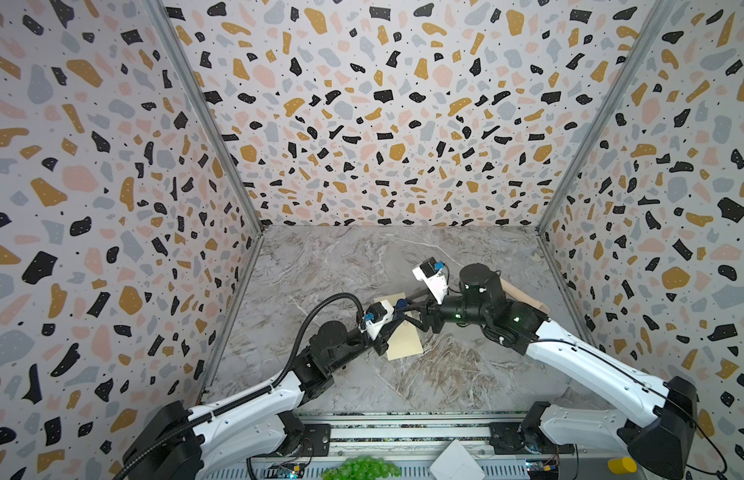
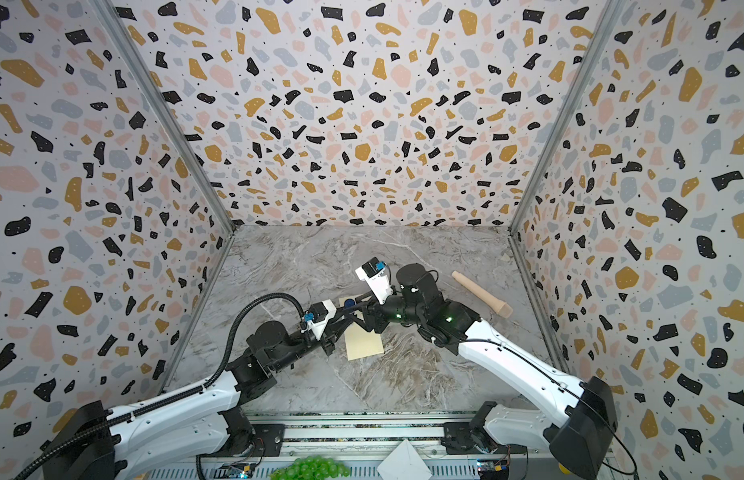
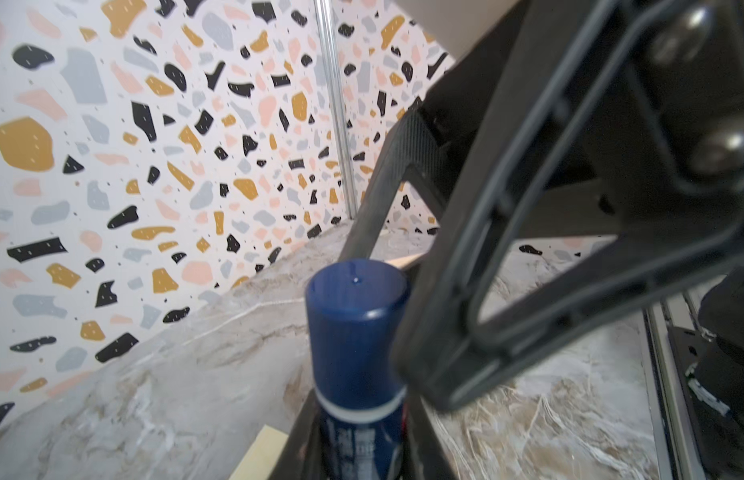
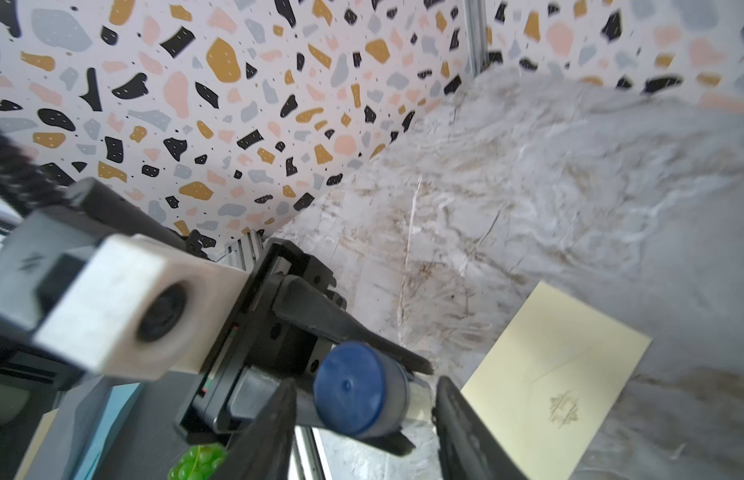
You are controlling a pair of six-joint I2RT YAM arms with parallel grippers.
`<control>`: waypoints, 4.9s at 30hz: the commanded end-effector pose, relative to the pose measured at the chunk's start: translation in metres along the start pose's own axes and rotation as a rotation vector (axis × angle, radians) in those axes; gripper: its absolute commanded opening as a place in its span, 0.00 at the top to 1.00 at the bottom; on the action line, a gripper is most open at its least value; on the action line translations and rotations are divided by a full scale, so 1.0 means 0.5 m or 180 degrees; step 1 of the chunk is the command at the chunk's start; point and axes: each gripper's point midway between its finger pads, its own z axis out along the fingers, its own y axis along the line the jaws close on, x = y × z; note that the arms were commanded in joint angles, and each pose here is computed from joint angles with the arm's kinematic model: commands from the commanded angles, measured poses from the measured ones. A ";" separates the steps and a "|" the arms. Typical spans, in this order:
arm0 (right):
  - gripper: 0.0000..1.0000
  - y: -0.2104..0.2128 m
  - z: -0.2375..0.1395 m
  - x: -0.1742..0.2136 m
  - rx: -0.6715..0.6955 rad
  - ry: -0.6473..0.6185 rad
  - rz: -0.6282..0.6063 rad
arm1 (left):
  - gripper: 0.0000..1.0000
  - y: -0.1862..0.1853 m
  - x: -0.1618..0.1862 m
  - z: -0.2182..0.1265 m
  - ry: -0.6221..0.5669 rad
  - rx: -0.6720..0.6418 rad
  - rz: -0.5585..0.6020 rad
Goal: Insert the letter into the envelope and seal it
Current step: 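Open the right gripper and draw it back from the capped glue stick, then lower the capped glue stick onto the table with the left gripper while right gripper withdraws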
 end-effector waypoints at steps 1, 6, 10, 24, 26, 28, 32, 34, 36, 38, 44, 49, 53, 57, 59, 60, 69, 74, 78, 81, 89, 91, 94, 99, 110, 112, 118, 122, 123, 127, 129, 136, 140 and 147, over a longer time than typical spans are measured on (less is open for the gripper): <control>0.35 0.047 -0.071 -0.084 -0.0099 -0.0389 -0.0335 | 1.00 0.001 -0.057 0.004 -0.0303 0.0029 0.0112; 0.23 0.027 -0.094 -0.104 0.0111 -0.0497 -0.0366 | 1.00 -0.004 -0.059 0.006 -0.0307 0.0084 0.0103; 0.20 -0.007 -0.064 -0.067 0.0254 -0.0194 -0.0293 | 1.00 -0.004 -0.064 0.007 -0.0328 0.0091 0.0098; 0.19 -0.080 -0.010 0.045 0.0547 0.0408 -0.0135 | 1.00 -0.002 -0.081 0.001 -0.0405 0.0075 0.0096; 0.19 -0.089 -0.005 0.063 0.0579 0.0486 -0.0096 | 1.00 -0.001 -0.084 -0.001 -0.0430 0.0066 0.0090; 0.20 -0.097 0.002 0.081 0.0602 0.0580 -0.0054 | 1.00 -0.001 -0.091 -0.005 -0.0481 0.0061 0.0087; 0.21 -0.115 0.017 0.125 0.0641 0.0819 0.0054 | 1.00 0.000 -0.104 -0.012 -0.0561 0.0044 0.0103; 0.22 -0.120 0.024 0.146 0.0639 0.0933 0.0107 | 1.00 0.000 -0.108 -0.015 -0.0587 0.0039 0.0124; 0.24 -0.124 0.031 0.169 0.0649 0.1056 0.0151 | 1.00 0.001 -0.116 -0.020 -0.0639 0.0026 0.0142; 0.26 -0.127 0.037 0.191 0.0644 0.1174 0.0210 | 1.00 0.003 -0.122 -0.024 -0.0675 0.0003 0.0160; 0.30 -0.129 0.053 0.268 0.0578 0.1491 0.0429 | 1.00 0.011 -0.133 -0.033 -0.0745 -0.0082 0.0191; 0.31 -0.120 0.062 0.322 0.0522 0.1655 0.0544 | 1.00 0.017 -0.143 -0.043 -0.0817 -0.0158 0.0206; 0.32 -0.108 0.073 0.354 0.0441 0.1735 0.0625 | 1.00 0.019 -0.148 -0.046 -0.0848 -0.0172 0.0214; 0.32 -0.100 0.083 0.382 0.0357 0.1826 0.0714 | 1.00 0.018 -0.155 -0.051 -0.0895 -0.0174 0.0223; 0.32 -0.098 0.087 0.394 0.0341 0.1878 0.0743 | 1.00 0.019 -0.156 -0.053 -0.0904 -0.0186 0.0233; 0.32 -0.097 0.088 0.401 0.0331 0.1903 0.0761 | 1.00 0.019 -0.158 -0.054 -0.0913 -0.0188 0.0241; 0.33 -0.092 0.098 0.377 0.0268 0.1802 0.0721 | 1.00 0.019 -0.151 -0.053 -0.0877 -0.0187 0.0225; 0.32 -0.066 0.072 0.190 0.0179 0.0993 0.0314 | 1.00 0.031 -0.090 -0.025 -0.0404 -0.0257 0.0065; 0.27 -0.019 0.017 0.067 0.0102 0.0352 -0.0151 | 1.00 0.050 -0.052 -0.017 -0.0132 -0.0422 -0.0202; 0.24 -0.018 -0.024 0.011 0.0302 -0.0026 -0.0386 | 1.00 0.074 -0.035 -0.015 0.0073 -0.0636 -0.0448; 0.21 -0.094 -0.134 -0.065 0.1246 -0.0923 -0.0557 | 1.00 0.215 0.096 -0.041 0.1269 -0.1901 -0.1268; 0.21 -0.109 -0.145 -0.060 0.1331 -0.0991 -0.0548 | 1.00 0.240 0.136 -0.050 0.1495 -0.2081 -0.1444; 0.20 -0.133 -0.148 -0.047 0.1435 -0.0966 -0.0506 | 1.00 0.272 0.197 -0.067 0.1792 -0.2361 -0.1693; 0.20 -0.166 -0.148 -0.019 0.1572 -0.0882 -0.0449 | 1.00 0.292 0.294 -0.079 0.2194 -0.2566 -0.2002; 0.19 -0.227 -0.176 0.041 0.1749 -0.0842 -0.0250 | 1.00 0.278 0.453 -0.081 0.2852 -0.2653 -0.2117; 0.19 -0.233 -0.176 0.050 0.1749 -0.0818 -0.0217 | 1.00 0.278 0.465 -0.080 0.2891 -0.2672 -0.2133; 0.19 -0.250 -0.175 0.070 0.1774 -0.0756 -0.0158 | 0.81 0.282 0.475 -0.086 0.2933 -0.2746 -0.2113; 0.19 -0.263 -0.177 0.079 0.1818 -0.0724 -0.0125 | 0.60 0.284 0.471 -0.088 0.2880 -0.2770 -0.2120; 0.19 -0.264 -0.177 0.079 0.1819 -0.0722 -0.0128 | 0.57 0.283 0.472 -0.088 0.2877 -0.2763 -0.2128; 0.19 -0.272 -0.179 0.081 0.1839 -0.0712 -0.0119 | 0.55 0.277 0.477 -0.084 0.2889 -0.2712 -0.2161; 0.19 -0.276 -0.181 0.082 0.1859 -0.0706 -0.0114 | 0.51 0.277 0.476 -0.083 0.2876 -0.2701 -0.2168; 0.17 -0.316 -0.216 0.071 0.2120 -0.0885 -0.0086 | 0.37 0.335 0.338 -0.067 0.2147 -0.2881 -0.1959; 0.09 -0.375 -0.269 0.077 0.2624 -0.1087 -0.0022 | 0.34 0.394 0.223 -0.111 0.1581 -0.3320 -0.1484; 0.03 -0.511 -0.410 0.176 0.3849 -0.1345 0.0315 | 0.03 0.441 0.104 -0.317 0.0514 -0.4569 -0.0540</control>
